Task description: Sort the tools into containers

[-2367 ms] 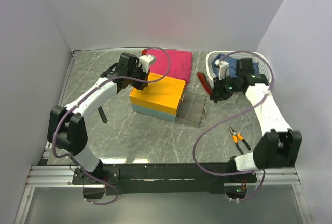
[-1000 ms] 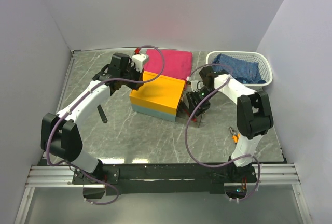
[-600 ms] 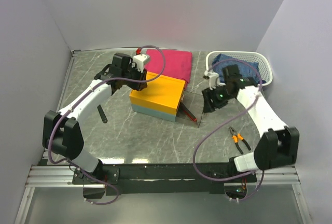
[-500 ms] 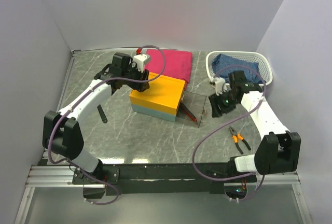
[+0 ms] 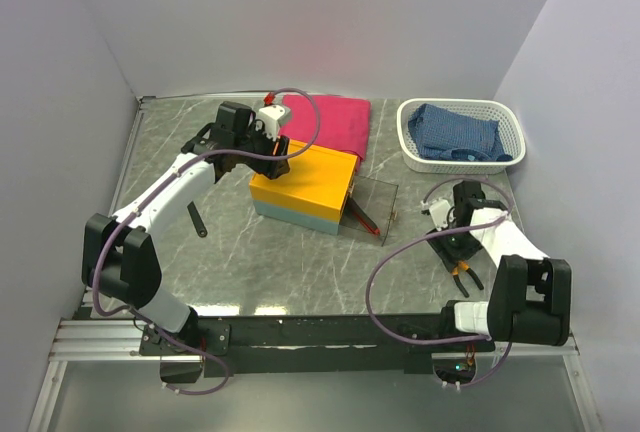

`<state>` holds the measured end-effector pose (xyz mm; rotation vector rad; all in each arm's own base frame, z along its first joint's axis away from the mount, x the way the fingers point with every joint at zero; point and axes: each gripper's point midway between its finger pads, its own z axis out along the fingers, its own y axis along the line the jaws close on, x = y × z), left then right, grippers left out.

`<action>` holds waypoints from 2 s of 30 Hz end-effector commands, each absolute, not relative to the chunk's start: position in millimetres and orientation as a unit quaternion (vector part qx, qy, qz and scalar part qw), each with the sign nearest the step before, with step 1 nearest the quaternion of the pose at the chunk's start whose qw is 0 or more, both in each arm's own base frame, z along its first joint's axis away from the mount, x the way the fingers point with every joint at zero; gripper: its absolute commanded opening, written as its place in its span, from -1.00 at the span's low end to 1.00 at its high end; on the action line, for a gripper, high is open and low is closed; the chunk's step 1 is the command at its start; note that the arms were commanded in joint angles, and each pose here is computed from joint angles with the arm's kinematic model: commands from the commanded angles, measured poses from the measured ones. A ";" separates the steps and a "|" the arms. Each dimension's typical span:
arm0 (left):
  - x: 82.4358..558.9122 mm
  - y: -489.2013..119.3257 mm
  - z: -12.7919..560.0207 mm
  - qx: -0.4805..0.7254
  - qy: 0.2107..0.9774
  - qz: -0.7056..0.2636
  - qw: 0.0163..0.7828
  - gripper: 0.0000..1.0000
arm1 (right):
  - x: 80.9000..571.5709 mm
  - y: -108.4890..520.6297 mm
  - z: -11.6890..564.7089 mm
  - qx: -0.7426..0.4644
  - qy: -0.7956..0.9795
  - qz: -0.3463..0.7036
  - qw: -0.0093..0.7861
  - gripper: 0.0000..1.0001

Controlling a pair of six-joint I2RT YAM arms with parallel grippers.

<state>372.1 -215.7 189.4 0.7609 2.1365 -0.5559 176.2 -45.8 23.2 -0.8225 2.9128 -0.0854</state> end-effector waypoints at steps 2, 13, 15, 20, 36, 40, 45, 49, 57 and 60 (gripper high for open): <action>373.7 -216.0 215.8 0.314 0.823 -0.217 0.421 0.18 | 177.7 -67.8 7.1 -0.272 0.959 -0.070 0.037 0.28; 375.7 -215.8 218.6 0.316 0.821 -0.213 0.425 0.17 | 217.6 -34.2 46.6 -0.247 0.963 0.050 0.093 -1.00; 375.7 -215.1 218.5 0.316 0.821 -0.212 0.425 0.17 | 228.6 -23.2 68.7 -0.242 0.960 0.073 0.121 -1.00; 375.1 -216.5 216.4 0.317 0.821 -0.216 0.423 0.16 | 268.4 9.3 129.5 -0.238 0.943 0.119 0.198 -1.00; 371.4 -211.5 215.3 0.319 0.822 -0.206 0.425 0.16 | 266.8 -20.5 85.8 -0.179 0.973 0.062 0.132 0.03; 372.4 -211.2 213.1 0.320 0.823 -0.203 0.423 0.17 | 269.6 -29.2 64.7 -0.150 0.982 0.044 0.106 0.03; 372.5 -211.2 209.7 0.320 0.825 -0.204 0.418 0.16 | 273.5 -33.1 36.4 -0.131 0.987 0.043 0.076 0.01; 374.4 -211.7 211.2 0.320 0.825 -0.203 0.419 0.16 | 276.8 -37.5 30.1 -0.125 0.989 0.035 0.074 -0.01; 375.4 -214.5 208.4 0.320 0.826 -0.209 0.415 0.16 | 285.1 -53.7 39.7 -0.123 0.987 0.003 0.102 -0.02; 375.6 -215.5 208.6 0.320 0.825 -0.212 0.414 0.16 | 285.7 -59.5 36.8 -0.115 0.988 -0.006 0.101 -0.02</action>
